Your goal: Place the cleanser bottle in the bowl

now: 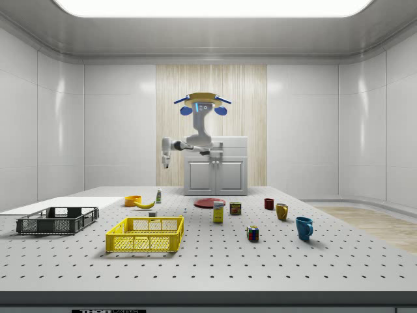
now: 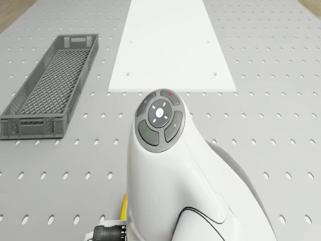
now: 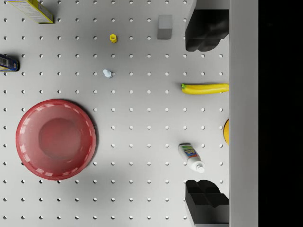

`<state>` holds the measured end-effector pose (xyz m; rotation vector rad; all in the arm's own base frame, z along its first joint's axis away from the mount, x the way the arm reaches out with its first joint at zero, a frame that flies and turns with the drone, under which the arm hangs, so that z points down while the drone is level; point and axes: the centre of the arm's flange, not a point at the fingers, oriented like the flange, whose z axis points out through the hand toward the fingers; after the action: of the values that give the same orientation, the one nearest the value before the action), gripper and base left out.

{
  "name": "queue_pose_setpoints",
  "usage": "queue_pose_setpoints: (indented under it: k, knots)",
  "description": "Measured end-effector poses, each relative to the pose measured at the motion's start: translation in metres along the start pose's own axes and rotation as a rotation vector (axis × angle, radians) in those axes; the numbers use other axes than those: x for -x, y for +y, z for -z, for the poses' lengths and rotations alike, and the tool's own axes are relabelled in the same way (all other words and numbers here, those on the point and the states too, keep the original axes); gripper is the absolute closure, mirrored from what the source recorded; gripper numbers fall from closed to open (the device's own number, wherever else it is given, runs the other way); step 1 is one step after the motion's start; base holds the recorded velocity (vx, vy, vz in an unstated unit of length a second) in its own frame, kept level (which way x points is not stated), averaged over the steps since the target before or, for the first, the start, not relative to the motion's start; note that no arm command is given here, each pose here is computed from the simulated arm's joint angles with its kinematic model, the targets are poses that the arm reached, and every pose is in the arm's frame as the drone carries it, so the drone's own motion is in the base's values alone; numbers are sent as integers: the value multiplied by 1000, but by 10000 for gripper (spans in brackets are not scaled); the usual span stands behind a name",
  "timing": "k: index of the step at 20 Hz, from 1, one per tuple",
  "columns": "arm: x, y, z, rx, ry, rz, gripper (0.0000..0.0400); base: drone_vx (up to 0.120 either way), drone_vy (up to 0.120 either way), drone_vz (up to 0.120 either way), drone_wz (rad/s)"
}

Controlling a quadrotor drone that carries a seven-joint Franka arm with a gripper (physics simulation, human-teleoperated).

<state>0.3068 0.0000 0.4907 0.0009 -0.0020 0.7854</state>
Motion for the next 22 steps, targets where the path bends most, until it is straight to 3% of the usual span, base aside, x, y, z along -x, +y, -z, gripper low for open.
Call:
queue_pose_setpoints:
  k: [5, 8, 14, 16, 22]
  knots:
    - [0, 0, 0, 0, 0, 0, 0, 120, 0, 0, 0]
    - [0, 0, 0, 0, 0, 0, 0, 107, 0, -107, 0]
    - [0, 0, 0, 0, 0, 0, 0, 0, 0, -120, 0]
    - [0, 0, 0, 0, 0, 0, 0, 0, -120, -120, 0]
    - [0, 0, 0, 0, 0, 0, 0, 87, -27, -7, 0]
